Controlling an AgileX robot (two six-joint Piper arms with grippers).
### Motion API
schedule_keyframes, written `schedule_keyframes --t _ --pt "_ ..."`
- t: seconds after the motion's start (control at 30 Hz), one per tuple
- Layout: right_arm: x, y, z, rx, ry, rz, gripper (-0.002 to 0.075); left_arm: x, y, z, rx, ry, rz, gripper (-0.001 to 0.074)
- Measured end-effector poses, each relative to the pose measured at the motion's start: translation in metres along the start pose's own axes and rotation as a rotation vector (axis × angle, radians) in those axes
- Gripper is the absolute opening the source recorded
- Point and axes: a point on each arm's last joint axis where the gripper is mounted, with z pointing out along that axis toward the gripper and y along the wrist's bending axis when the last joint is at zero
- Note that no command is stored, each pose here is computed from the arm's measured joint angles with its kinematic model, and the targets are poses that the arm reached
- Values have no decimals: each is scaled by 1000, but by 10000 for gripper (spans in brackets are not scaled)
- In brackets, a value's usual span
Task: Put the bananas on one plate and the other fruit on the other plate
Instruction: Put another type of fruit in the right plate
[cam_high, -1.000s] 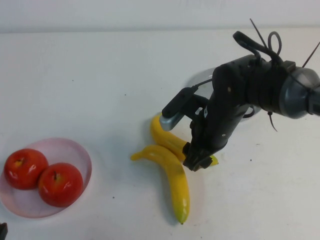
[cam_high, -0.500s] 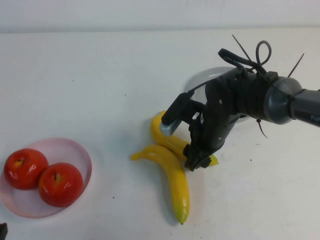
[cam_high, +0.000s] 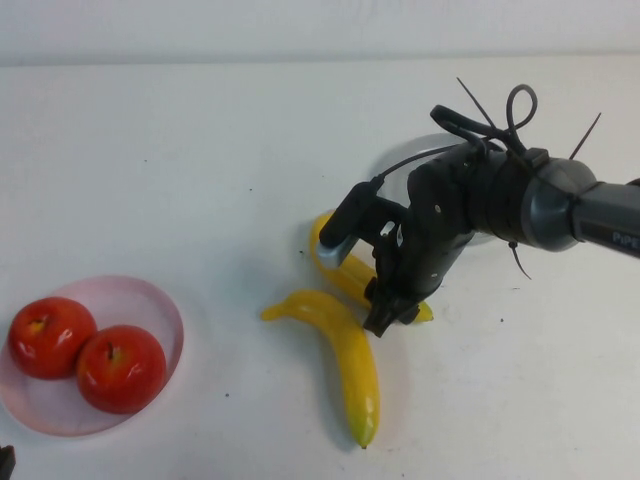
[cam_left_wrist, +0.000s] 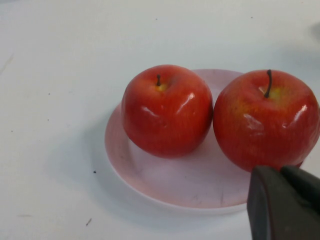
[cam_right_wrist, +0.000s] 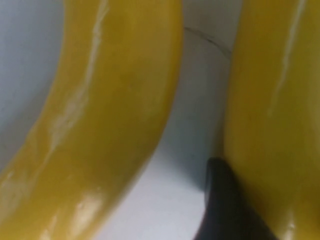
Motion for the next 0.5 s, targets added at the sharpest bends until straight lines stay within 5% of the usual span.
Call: schedule_keyframes --t 0.27,0.5 --pt "-13 -17 -20 131 -8 169 312 0 0 0 -1 0 1 1" --pt "-6 -71 -39 252 -73 487 312 0 0 0 -1 0 1 1"
